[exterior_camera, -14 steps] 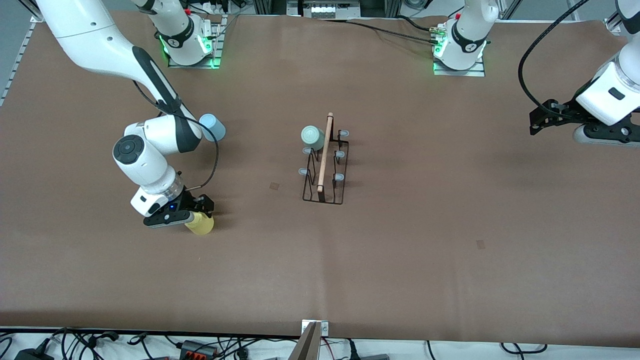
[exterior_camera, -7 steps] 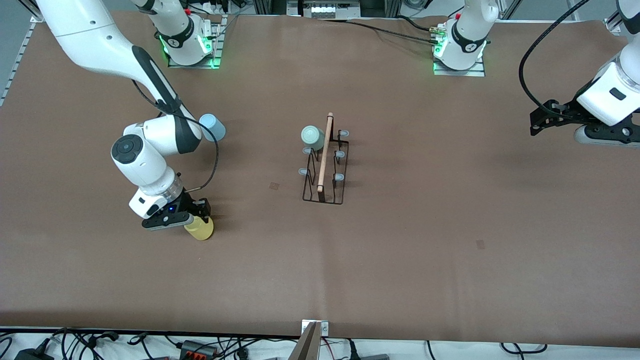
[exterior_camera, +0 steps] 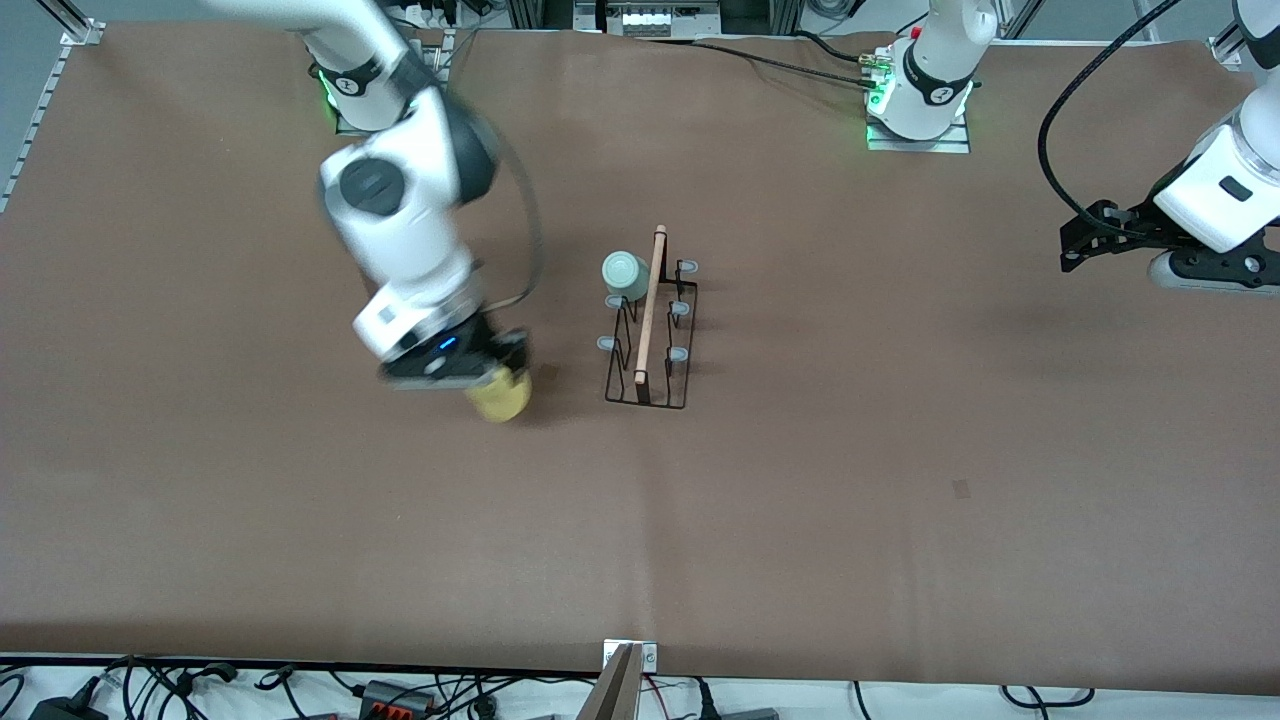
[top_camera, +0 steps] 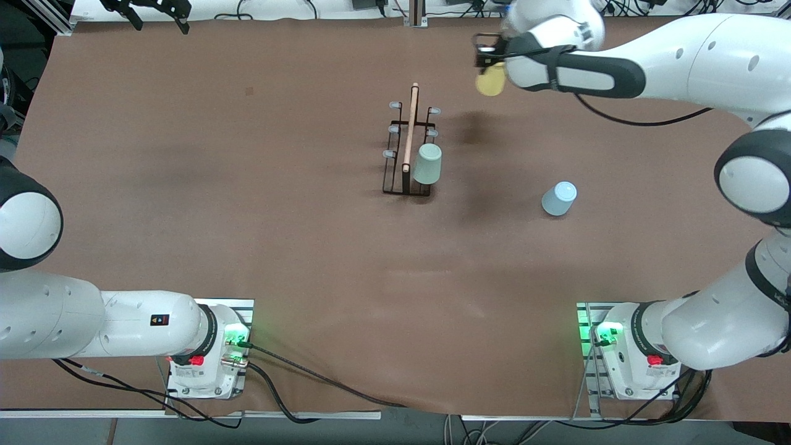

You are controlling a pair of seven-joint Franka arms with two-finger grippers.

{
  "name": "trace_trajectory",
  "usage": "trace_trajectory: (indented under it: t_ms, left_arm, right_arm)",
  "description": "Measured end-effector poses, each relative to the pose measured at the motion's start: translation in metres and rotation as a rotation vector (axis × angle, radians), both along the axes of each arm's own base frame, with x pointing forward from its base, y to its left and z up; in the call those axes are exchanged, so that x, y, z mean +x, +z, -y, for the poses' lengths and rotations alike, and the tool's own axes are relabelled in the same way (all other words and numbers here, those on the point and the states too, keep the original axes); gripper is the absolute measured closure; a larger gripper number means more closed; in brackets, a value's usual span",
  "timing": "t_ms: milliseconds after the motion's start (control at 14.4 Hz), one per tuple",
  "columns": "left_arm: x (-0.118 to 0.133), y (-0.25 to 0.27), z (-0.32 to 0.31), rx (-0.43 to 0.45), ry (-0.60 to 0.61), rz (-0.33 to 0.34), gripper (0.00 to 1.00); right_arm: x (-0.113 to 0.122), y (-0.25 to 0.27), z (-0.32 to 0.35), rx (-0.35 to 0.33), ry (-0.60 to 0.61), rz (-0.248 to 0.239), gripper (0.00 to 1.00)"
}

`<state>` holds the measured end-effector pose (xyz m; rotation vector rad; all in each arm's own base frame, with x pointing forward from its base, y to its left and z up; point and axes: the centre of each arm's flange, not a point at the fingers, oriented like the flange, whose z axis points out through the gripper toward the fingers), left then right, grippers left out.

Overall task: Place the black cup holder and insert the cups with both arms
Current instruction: 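Carry the yellow cup with the right gripper onto a rack hook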

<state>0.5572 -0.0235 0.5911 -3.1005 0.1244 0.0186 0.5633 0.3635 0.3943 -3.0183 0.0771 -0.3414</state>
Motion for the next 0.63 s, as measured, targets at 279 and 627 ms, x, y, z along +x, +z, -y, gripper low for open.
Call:
trace_trajectory:
  t_ms: [279,627]
  left_arm:
    - [0.0,0.0,0.0,0.0,-0.001,0.0,0.0]
    - [0.0,0.0,0.002,0.0,-0.004,0.0,0.0]
  right_arm:
    - [-0.038,0.024,-0.074,0.05,-0.082,-0.014,0.33]
    - [-0.037,-0.027,-0.082,-0.014,-0.054,-0.04,0.33]
